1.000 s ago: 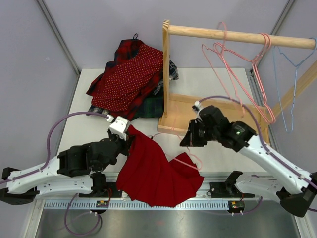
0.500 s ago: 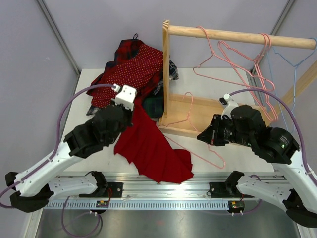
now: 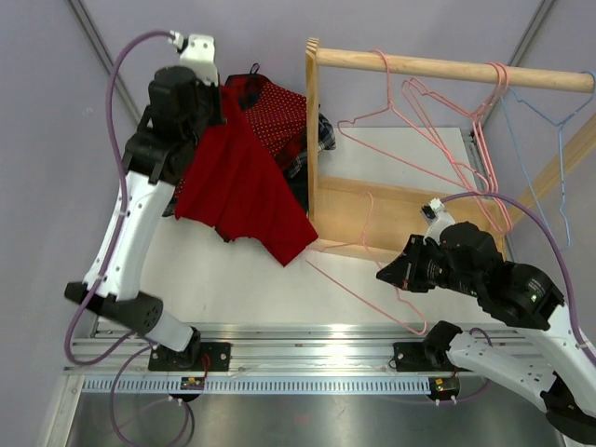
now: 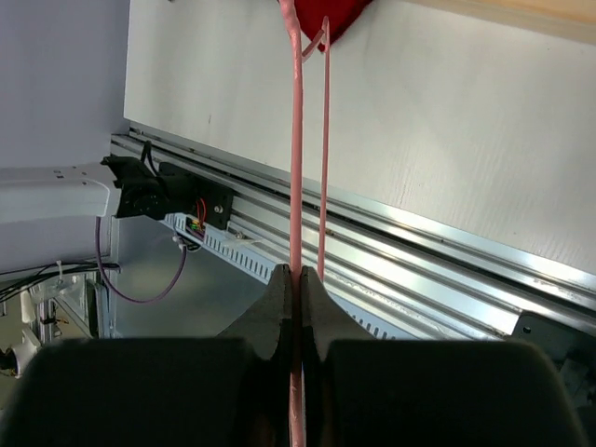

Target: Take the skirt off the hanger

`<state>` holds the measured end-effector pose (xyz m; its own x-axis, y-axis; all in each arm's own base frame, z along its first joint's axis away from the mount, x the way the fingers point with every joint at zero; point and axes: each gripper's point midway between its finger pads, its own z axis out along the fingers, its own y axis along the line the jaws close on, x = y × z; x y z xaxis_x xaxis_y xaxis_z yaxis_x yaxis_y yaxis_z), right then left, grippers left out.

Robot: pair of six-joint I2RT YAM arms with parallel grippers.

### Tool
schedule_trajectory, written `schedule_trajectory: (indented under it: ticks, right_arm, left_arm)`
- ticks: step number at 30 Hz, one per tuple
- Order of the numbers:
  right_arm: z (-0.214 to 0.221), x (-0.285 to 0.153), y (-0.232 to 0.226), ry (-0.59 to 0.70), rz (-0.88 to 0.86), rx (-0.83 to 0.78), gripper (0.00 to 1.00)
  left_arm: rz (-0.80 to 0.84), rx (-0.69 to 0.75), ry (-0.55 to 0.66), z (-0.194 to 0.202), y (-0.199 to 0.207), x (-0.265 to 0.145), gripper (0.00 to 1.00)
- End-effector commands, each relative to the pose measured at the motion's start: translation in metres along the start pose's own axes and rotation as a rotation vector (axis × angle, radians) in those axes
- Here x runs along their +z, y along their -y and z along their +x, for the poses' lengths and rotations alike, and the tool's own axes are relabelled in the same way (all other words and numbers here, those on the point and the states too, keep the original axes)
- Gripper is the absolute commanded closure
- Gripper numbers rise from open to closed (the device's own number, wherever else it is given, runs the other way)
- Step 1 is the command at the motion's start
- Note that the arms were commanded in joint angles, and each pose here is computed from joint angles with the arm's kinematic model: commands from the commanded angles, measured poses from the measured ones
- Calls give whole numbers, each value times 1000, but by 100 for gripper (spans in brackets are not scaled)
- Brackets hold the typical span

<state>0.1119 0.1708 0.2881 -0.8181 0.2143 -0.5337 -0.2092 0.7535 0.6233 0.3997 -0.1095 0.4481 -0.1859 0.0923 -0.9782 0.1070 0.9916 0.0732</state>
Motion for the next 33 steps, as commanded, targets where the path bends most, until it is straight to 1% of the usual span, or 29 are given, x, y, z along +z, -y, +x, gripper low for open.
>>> schedule_trajectory:
  ticks: [1,2,3,4,5,6,8,10,11,12,13,14,15,16,18,19,20,21,22,23,24,25,26,28,29,30,32,33]
  right_arm:
    - [0,0,-9,19,-61,32,100]
    - [4,4,-6,4,-58,34,100]
    - [9,4,-7,-11,-76,32,100]
    - [9,6,-10,-10,-93,35,100]
    - [13,9,-10,-26,-103,35,100]
    - [12,8,-18,-28,-149,28,100]
    - [17,11,-26,-53,-200,17,100]
    - [13,11,-35,-42,-243,-7,100]
    - [16,12,-41,-68,-272,-21,100]
    - [12,13,-47,-58,-299,-38,100]
    - [11,15,-50,-58,-311,-44,100]
    - [13,18,-54,-78,-332,-55,100]
    - [8,19,-60,-66,-355,-70,100]
    - [4,18,-66,-55,-370,-81,100]
    - [-4,25,-77,-54,-391,-112,100]
    - [-14,19,-88,-32,-412,-130,100]
    - [-18,26,-94,-47,-410,-141,100]
    - [-22,26,-98,-43,-415,-169,100]
    - [-33,19,-110,-14,-434,-186,100]
    - [-38,26,-112,-12,-417,-193,100]
    - [-44,27,-117,4,-426,-215,100]
    - [-51,27,-126,15,-437,-222,100]
    - [-55,28,-131,20,-451,-230,100]
    - [-66,23,-147,48,-488,-251,100]
    - [-68,30,-150,37,-488,-251,100]
    - [-73,29,-159,50,-518,-244,100]
    - [-72,31,-173,28,-582,-235,100]
    - [-77,30,-183,46,-619,-235,100]
  left_arm:
    - [69,-76,285,-107,-4,-1,100]
    - [76,-81,304,-117,-4,2,100]
    - [63,-77,275,-109,-3,35,100]
    - [53,-85,318,-124,-7,36,100]
    - [9,-110,409,-151,-18,34,100]
    - [-26,-112,419,-149,-23,51,100]
    - [-122,-147,488,-154,-46,67,100]
    - [-163,-228,536,-155,-61,76,100]
    - [-177,-266,517,-143,-68,89,98]
    - [-183,-272,490,-128,-68,110,94]
    - [-179,-275,469,-118,-66,124,87]
    - [-174,-286,414,-98,-64,144,72]
    - [-163,-292,388,-91,-60,155,27]
    - [-145,-278,259,-45,-50,189,2]
    - [-129,-292,141,-3,-43,211,1]
    - [-133,-293,69,22,-41,217,1]
    - [-135,-300,25,40,-40,219,1]
    - [-135,-320,10,49,-38,217,1]
    - [-128,-317,-57,91,-33,223,1]
    - [-113,-334,-14,73,-33,204,1]
    - [-102,-337,-11,77,-31,199,1]
    - [-80,-334,-46,100,-26,198,1]
    - [-69,-340,-12,85,-27,182,1]
    - [-63,-338,-25,90,-26,172,1]
    - [-61,-334,-47,100,-25,168,1]
    - [-56,-335,-31,92,-26,159,1]
    - [-46,-325,-56,100,-24,152,1]
    - [-41,-326,-49,95,-25,145,1]
